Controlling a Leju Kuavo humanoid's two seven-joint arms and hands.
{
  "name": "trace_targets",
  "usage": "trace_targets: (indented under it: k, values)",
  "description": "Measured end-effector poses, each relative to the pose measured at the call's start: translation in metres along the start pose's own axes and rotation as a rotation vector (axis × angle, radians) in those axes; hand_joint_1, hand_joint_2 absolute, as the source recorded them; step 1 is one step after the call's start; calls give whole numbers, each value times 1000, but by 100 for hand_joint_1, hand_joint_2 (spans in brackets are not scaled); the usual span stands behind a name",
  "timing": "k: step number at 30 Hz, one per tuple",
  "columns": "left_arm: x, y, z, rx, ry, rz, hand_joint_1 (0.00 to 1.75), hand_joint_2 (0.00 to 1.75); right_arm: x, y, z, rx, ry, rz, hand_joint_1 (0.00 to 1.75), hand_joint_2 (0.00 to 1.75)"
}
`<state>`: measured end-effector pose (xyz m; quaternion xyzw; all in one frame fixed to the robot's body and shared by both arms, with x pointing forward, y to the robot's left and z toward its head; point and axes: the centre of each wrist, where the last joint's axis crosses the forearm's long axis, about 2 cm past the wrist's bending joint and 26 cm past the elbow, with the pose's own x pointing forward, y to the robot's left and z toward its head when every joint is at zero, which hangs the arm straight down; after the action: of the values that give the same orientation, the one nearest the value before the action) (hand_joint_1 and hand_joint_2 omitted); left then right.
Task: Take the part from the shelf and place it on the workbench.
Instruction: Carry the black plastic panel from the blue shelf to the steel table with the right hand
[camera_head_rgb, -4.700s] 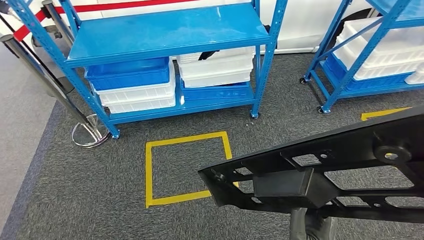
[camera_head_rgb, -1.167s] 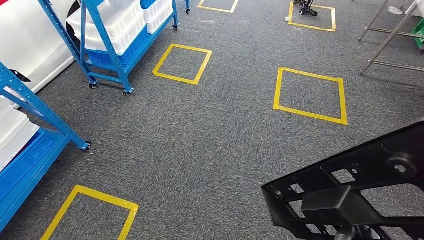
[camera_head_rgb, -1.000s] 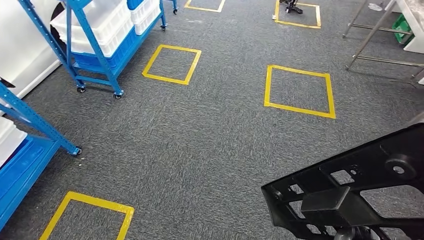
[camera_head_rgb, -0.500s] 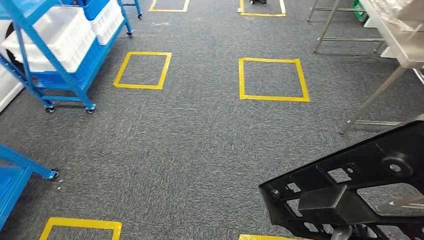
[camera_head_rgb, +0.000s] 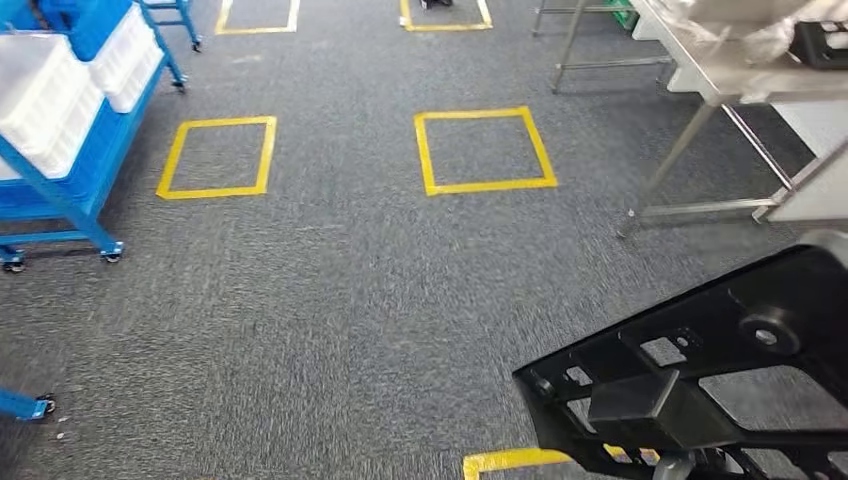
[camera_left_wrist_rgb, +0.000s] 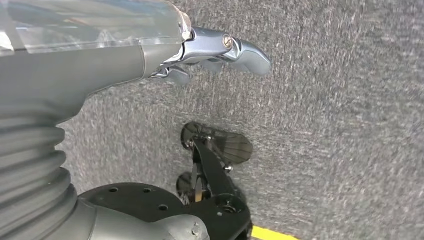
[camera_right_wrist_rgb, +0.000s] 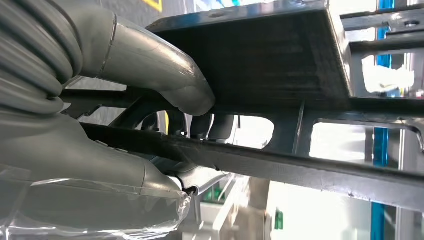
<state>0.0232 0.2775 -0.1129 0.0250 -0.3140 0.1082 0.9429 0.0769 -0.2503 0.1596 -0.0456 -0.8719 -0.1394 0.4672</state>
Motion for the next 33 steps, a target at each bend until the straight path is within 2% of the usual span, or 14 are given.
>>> trace_targets:
  k: [33]
  values:
    - [0,-2,0,-17,-2,-6,0,175,-1,1,-2,32,-8,-12,175,175]
